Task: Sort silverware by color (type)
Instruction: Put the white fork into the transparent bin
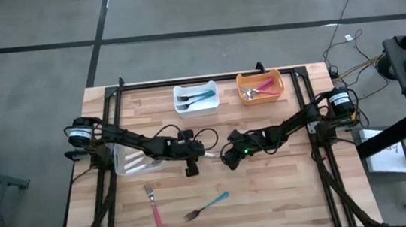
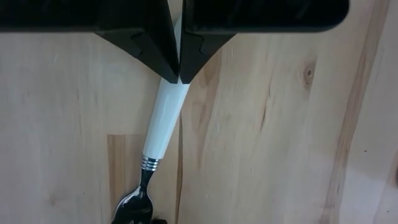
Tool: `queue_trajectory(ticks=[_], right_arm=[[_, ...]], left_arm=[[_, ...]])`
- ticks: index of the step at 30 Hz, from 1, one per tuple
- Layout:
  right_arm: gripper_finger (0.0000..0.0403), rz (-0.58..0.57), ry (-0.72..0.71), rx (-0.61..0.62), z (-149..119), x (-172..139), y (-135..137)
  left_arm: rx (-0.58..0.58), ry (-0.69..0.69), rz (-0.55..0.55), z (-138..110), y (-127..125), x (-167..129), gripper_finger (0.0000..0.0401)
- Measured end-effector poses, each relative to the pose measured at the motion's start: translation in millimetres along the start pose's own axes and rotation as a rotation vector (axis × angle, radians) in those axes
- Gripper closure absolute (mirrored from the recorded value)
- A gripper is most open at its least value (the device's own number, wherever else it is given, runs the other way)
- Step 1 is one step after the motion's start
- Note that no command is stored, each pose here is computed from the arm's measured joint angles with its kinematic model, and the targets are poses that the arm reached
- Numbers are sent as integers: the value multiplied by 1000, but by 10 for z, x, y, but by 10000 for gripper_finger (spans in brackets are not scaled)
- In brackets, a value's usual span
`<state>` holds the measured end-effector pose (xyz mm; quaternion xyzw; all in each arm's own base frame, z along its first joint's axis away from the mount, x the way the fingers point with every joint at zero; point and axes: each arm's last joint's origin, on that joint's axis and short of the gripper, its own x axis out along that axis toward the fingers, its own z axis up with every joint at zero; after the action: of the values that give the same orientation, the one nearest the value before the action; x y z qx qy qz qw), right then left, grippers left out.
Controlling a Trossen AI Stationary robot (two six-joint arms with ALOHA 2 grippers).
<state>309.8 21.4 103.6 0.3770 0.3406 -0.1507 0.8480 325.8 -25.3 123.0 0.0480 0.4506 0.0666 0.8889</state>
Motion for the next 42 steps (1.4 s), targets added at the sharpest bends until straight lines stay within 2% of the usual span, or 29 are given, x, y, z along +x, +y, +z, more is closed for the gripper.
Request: queue_trajectory(ticks=[16, 23, 29, 35, 42], right_arm=[[259, -15, -22, -14, 153, -170, -28], [259, -43, 81, 13, 219, -343, -108], [259, -28, 184, 47, 182, -499, -79], [259, -11, 214, 88, 67, -531, 3], [259, -18, 144, 117, 5, -419, 30]], left_arm=[[-63, -5, 3, 5, 0, 0, 401], [-70, -7, 6, 7, 1, -2, 401], [-70, -7, 6, 6, 2, -4, 401], [-88, -6, 6, 5, 2, -5, 401], [-88, -6, 6, 4, 2, -5, 401]])
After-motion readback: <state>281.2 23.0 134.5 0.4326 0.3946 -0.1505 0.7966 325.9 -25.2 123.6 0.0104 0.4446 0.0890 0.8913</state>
